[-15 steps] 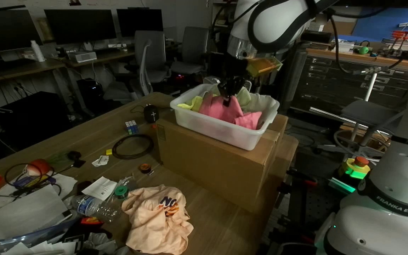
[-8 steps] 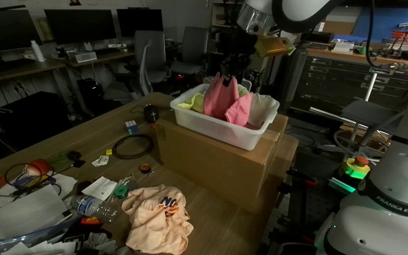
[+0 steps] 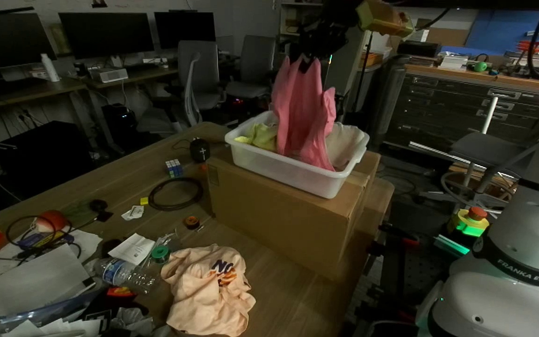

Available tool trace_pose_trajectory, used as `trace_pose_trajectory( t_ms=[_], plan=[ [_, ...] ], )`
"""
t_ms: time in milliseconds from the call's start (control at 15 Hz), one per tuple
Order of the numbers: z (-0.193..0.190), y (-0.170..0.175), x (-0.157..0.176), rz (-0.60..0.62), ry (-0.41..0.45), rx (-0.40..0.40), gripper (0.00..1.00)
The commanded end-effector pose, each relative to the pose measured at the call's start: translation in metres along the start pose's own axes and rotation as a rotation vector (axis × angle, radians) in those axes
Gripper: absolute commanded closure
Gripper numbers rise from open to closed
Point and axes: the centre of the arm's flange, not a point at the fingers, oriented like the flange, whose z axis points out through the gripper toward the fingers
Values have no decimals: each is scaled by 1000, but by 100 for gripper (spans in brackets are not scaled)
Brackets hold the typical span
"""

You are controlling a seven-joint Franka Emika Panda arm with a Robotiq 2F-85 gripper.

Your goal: Remove the clothes from the white bin and put them on the table

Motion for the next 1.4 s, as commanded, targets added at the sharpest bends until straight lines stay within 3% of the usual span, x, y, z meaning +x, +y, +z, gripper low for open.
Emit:
trace_pose_trajectory(
  t_ms=[0,333,600,867,1333],
  plan=[
    [-55,1,2,36,116,13,96],
    [-113,-5,9,44,220,15,97],
    [-136,-16,13,7,239,26,97],
    [-130,-50,14,-151,123,55,98],
    [-109,-157,-13,-489,-83,100,98]
  ],
)
